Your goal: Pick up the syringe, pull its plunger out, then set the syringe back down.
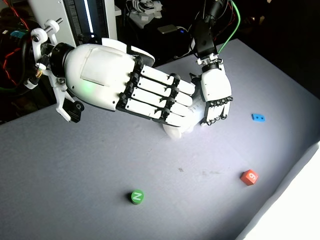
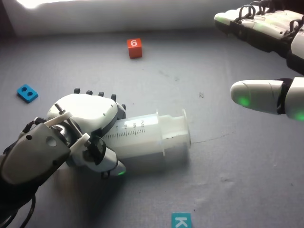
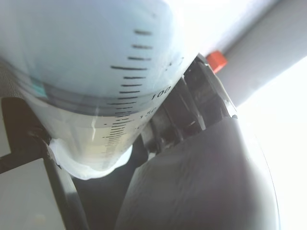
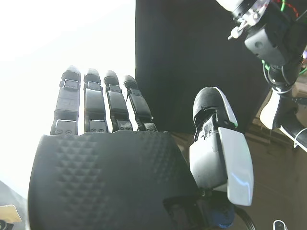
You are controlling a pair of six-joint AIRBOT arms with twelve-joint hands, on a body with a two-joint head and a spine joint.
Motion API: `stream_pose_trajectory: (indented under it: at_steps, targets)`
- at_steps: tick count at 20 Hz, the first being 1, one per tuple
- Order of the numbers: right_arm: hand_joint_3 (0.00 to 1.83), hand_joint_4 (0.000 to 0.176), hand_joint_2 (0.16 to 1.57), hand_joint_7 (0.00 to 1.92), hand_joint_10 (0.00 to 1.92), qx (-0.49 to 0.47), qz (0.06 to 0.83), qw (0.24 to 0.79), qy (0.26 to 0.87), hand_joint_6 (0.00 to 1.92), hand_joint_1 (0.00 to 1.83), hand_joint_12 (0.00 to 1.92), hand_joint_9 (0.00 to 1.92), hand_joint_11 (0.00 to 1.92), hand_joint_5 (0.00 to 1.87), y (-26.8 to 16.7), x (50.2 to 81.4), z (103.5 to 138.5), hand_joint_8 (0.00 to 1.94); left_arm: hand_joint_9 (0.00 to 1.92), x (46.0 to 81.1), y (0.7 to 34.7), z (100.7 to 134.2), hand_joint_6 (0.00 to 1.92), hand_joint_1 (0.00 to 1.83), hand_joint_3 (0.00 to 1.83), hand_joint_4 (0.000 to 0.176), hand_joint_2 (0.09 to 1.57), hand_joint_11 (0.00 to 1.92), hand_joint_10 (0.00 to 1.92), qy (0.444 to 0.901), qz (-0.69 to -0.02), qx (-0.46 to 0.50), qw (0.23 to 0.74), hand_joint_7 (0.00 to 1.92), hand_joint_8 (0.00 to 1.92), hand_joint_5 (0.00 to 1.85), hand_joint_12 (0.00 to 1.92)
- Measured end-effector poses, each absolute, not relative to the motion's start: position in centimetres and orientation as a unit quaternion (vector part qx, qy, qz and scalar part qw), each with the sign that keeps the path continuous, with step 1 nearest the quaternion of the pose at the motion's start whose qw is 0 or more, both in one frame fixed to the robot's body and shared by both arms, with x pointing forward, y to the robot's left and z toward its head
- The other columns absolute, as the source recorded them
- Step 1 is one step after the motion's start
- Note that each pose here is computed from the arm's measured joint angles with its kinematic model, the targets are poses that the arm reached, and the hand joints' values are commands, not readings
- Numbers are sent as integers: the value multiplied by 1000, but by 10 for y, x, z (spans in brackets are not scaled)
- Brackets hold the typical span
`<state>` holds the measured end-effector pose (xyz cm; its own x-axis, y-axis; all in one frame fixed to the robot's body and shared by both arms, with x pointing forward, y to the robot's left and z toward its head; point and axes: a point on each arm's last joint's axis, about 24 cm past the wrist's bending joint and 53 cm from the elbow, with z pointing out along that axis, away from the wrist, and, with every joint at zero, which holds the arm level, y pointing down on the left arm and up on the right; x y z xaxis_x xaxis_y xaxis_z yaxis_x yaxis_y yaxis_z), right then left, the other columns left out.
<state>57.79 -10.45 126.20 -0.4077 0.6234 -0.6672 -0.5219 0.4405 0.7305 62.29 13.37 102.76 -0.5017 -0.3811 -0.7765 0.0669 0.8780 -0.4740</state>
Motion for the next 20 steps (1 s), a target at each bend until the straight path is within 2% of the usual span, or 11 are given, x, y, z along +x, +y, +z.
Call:
stream_pose_trajectory:
  at_steps: [1, 2, 4, 5, 8, 10, 15, 16, 18, 19, 20]
  targets:
    - [2, 0, 1242, 0, 0, 49, 534, 533, 654, 1, 0, 0, 0, 0, 2, -104, 578, 1261, 0, 873, 623, 132, 1029, 959, 1220, 0, 6, 1121, 504, 953, 836, -231, -95, 489, 975, 1088, 972, 1401]
    - [0, 0, 1238, 18, 0, 65, 548, 517, 655, 7, 4, 0, 0, 0, 28, -103, 578, 1260, 6, 871, 623, 127, 1032, 979, 1217, 0, 20, 1120, 514, 955, 837, -237, -97, 484, 967, 1070, 981, 1389]
    - [1, 0, 1240, 19, 0, 70, 553, 512, 653, 6, 0, 0, 0, 0, 27, -102, 578, 1261, 6, 878, 623, 121, 1034, 984, 1218, 0, 21, 1120, 524, 957, 838, -244, -96, 478, 971, 1060, 979, 1389]
    - [3, 0, 1245, 4, 0, 73, 555, 508, 655, 2, 2, 0, 0, 0, 18, -101, 578, 1260, 0, 833, 622, 116, 1039, 989, 1338, 2, 0, 1126, 528, 1246, 839, -250, -87, 475, 962, 1046, 955, 1398]
    - [0, 0, 1238, 3, 0, 88, 563, 489, 661, 6, 23, 0, 0, 0, 20, -99, 579, 1258, 1, 794, 631, 110, 1062, 960, 1364, 1, 0, 1144, 533, 1384, 831, -256, -71, 488, 909, 1145, 934, 1443]
    - [0, 0, 1238, 7, 0, 98, 569, 480, 661, 7, 21, 0, 0, 0, 25, -98, 580, 1260, 2, 791, 640, 117, 1079, 952, 1364, 0, 0, 1146, 565, 1379, 823, -252, -72, 505, 891, 1169, 945, 1408]
    - [1, 0, 1241, 22, 0, 134, 571, 462, 665, 4, 32, 0, 0, 0, 33, -102, 586, 1255, 4, 817, 649, 124, 1109, 995, 1368, 0, 0, 1133, 595, 1344, 812, -254, -85, 519, 947, 1034, 942, 1416]
    - [1, 0, 1241, 22, 0, 142, 570, 458, 667, 4, 35, 0, 0, 0, 32, -103, 588, 1253, 4, 822, 654, 123, 1124, 978, 1369, 0, 0, 1131, 596, 1336, 805, -259, -84, 527, 952, 1048, 943, 1417]
    - [1, 0, 1241, 22, 0, 142, 568, 454, 671, 4, 35, 0, 0, 0, 32, -103, 587, 1250, 4, 822, 655, 123, 1132, 978, 1369, 0, 0, 1131, 596, 1336, 802, -263, -89, 529, 952, 1048, 943, 1417]
    - [0, 0, 1240, 35, 0, 142, 566, 452, 674, 9, 18, 0, 0, 0, 51, -102, 587, 1249, 7, 788, 655, 123, 1136, 972, 1364, 3, 0, 1149, 557, 1387, 800, -266, -94, 530, 903, 1168, 915, 1453]
    - [0, 0, 1226, 35, 0, 142, 567, 452, 674, 9, 90, 0, 0, 0, 56, -102, 587, 1249, 6, 776, 655, 123, 1140, 975, 1362, 1, 0, 1160, 541, 1436, 798, -271, -98, 529, 889, 1187, 895, 1483]
